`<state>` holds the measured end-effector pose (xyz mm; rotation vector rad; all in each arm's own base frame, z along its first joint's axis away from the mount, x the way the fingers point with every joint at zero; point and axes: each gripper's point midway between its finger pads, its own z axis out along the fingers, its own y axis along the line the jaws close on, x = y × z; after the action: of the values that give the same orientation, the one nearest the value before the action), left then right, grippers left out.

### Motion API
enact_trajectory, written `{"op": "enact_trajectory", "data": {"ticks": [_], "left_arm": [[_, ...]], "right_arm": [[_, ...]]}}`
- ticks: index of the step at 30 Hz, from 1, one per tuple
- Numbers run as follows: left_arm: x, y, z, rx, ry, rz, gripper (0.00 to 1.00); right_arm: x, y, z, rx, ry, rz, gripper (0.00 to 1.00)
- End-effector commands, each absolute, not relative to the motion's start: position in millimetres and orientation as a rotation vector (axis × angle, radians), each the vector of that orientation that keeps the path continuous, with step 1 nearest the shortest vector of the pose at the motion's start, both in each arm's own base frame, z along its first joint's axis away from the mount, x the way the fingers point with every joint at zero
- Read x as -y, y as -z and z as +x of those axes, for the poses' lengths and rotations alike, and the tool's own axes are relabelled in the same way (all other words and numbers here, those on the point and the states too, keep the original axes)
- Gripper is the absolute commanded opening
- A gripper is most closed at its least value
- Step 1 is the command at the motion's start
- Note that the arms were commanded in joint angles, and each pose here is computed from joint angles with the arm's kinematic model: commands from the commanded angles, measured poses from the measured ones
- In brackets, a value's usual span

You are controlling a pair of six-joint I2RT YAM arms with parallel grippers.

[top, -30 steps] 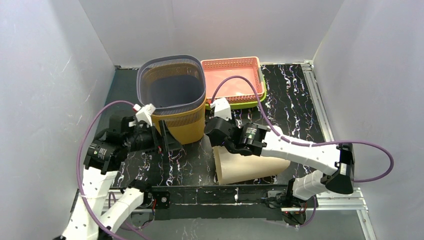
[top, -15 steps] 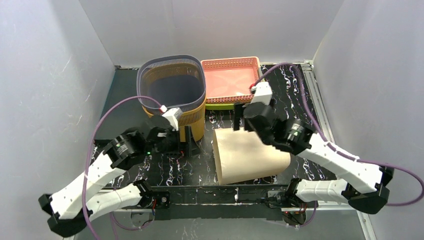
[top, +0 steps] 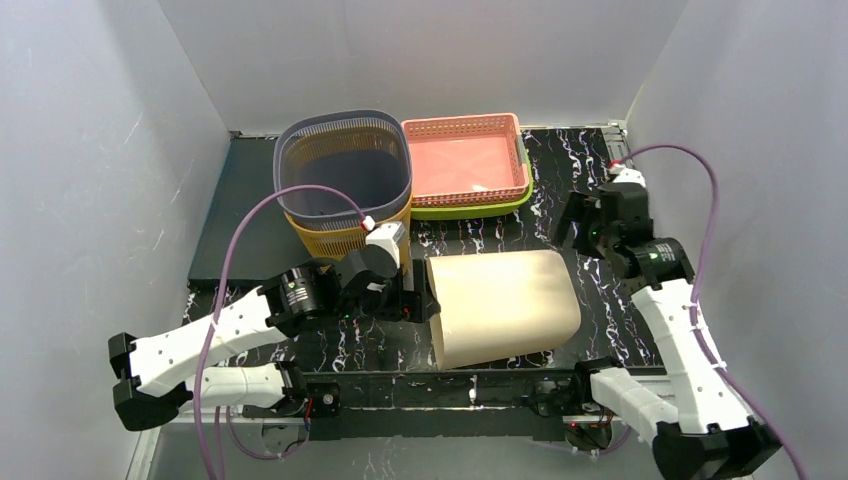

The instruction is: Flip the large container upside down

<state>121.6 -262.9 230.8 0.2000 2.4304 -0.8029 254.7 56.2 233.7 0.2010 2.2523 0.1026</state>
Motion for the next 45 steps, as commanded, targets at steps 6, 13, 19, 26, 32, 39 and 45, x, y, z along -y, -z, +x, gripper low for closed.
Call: {"op": "enact_trajectory", "data": {"ticks": [6, 13, 19, 26, 32, 39, 45], "left_arm": [[263.9, -252.0, 133.8, -2.299, 0.862, 0.103, 0.91], [283.1, -242.2, 127.6, -2.329, 0.933, 0.133, 0.93], [284.3, -223.4, 127.6, -2.383, 0.870, 0.145, 0.91], [295.5, -213.4, 129.2, -2.421, 0.831, 0.182, 0.85], [296.4, -209.8, 130.1, -2.424, 0.821, 0.179, 0.77], [296.2, -206.5, 130.0, -2.423, 0.824, 0.166, 0.58], [282.1, -203.2, 128.7, -2.410, 0.816, 0.120, 0.37]], "right_arm": [[-57.3, -246.8, 249.2, -2.252, -0.416, 0.401, 0.99], [-55.9, -218.3, 231.7, -2.229, -0.427, 0.427, 0.99], [-68.6, -203.9, 216.5, -2.300, -0.494, 0.333, 0.99], [-89.8, -209.2, 197.9, -2.287, -0.663, 0.305, 0.94], [-101.4, -203.2, 186.4, -2.322, -0.759, 0.317, 0.88], [-102.7, -197.6, 187.0, -2.347, -0.768, 0.331, 0.81], [-102.0, -190.9, 186.3, -2.373, -0.760, 0.336, 0.77]]}}
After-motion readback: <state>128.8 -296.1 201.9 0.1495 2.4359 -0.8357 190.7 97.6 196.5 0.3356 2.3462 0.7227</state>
